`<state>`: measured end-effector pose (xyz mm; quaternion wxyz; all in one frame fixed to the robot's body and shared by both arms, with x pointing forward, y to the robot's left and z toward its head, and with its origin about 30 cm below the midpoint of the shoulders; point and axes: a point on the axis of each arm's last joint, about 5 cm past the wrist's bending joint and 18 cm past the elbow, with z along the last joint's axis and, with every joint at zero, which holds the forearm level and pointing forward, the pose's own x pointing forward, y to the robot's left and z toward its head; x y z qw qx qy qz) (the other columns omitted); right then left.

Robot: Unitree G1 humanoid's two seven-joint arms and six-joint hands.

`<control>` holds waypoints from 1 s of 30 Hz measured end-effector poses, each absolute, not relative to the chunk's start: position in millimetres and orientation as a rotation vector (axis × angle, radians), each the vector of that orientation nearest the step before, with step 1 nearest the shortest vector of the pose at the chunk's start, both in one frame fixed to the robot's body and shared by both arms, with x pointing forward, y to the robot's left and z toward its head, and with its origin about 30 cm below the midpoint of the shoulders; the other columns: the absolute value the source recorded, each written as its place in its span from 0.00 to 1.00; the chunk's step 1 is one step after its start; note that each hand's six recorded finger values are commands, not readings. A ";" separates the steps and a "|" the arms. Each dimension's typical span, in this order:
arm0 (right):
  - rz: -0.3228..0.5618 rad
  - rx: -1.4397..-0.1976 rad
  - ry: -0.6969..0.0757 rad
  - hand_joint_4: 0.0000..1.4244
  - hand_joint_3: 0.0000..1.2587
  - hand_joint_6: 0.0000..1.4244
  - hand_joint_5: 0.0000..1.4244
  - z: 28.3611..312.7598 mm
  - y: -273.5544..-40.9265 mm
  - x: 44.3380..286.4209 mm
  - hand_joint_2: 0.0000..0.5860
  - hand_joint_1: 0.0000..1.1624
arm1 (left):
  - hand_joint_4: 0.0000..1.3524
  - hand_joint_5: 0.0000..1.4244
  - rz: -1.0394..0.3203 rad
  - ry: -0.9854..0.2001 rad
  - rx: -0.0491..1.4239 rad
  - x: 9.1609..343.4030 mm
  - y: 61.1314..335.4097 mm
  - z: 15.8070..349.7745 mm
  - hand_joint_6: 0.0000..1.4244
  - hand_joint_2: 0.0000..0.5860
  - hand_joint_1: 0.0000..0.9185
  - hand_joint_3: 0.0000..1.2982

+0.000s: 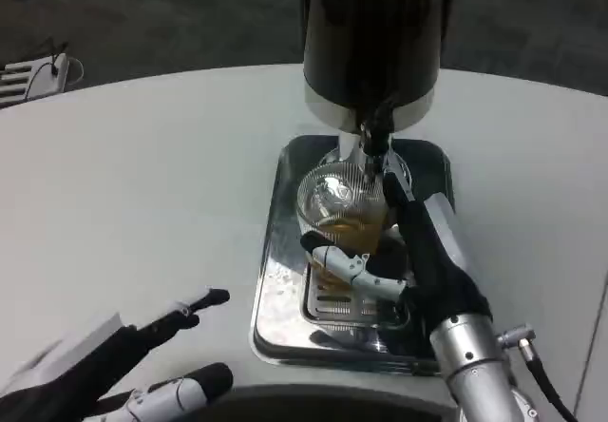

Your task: Grasp the cup under the faucet to collect the drink, then remove the cup.

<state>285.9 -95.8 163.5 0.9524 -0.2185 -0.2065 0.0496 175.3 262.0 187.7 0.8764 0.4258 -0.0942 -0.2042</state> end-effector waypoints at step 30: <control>-0.045 -0.523 -0.438 0.27 0.28 0.30 0.33 158.0 -62.8 283.8 0.45 0.71 | 0.05 0.07 -0.405 -0.176 0.896 172.0 268.8 189.8 0.06 0.23 0.00 0.10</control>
